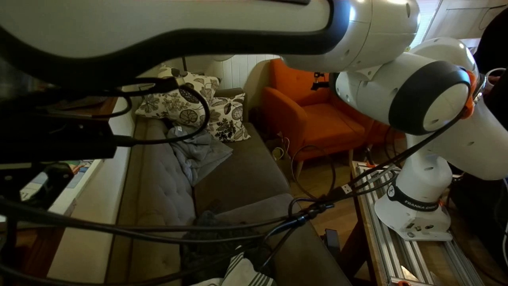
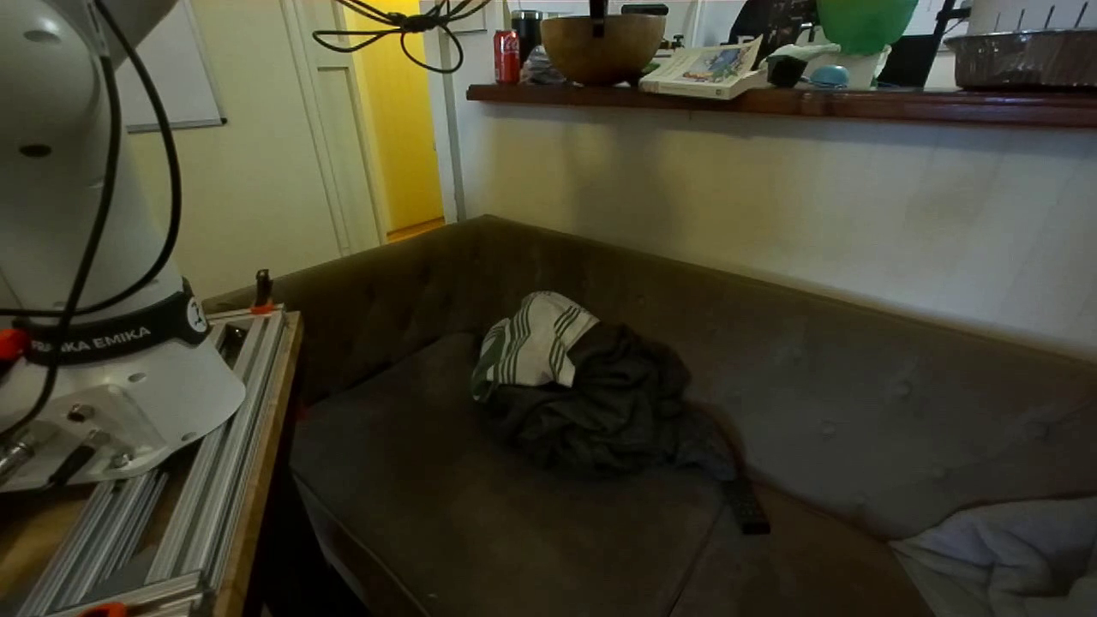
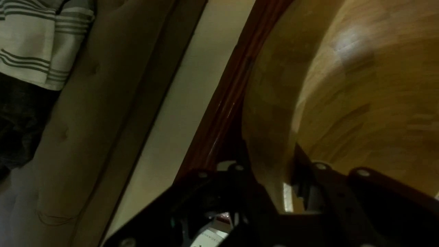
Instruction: Put the brown bowl on the couch
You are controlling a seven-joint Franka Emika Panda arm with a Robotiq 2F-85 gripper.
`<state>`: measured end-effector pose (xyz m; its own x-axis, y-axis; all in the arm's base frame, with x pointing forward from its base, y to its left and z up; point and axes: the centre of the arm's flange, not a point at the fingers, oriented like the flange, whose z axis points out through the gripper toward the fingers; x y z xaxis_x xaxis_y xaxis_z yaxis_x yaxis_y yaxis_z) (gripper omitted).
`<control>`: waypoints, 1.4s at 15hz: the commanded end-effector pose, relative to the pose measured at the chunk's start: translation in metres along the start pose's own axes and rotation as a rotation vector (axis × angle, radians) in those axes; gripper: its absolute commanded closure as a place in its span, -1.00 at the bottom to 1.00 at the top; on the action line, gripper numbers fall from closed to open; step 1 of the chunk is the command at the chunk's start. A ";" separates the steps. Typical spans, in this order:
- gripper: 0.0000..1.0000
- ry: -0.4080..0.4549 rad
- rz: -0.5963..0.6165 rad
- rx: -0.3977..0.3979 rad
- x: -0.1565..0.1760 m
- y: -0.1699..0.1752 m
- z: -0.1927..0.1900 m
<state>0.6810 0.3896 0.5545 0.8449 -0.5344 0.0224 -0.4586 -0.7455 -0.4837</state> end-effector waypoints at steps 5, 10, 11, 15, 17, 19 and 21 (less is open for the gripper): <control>0.91 0.051 0.004 0.007 0.015 -0.024 -0.005; 0.91 0.148 0.024 0.120 0.018 -0.039 -0.051; 0.91 0.167 0.019 0.152 0.016 -0.044 -0.066; 0.91 0.243 -0.015 0.256 -0.006 -0.048 -0.123; 0.91 0.297 0.030 0.282 -0.021 -0.026 -0.148; 0.91 0.311 0.124 0.277 -0.027 0.003 -0.166; 0.91 0.322 0.220 0.266 -0.031 0.029 -0.168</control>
<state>0.6562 0.3587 0.6996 0.6893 -0.6993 0.1893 -0.4197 -0.5985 -0.6824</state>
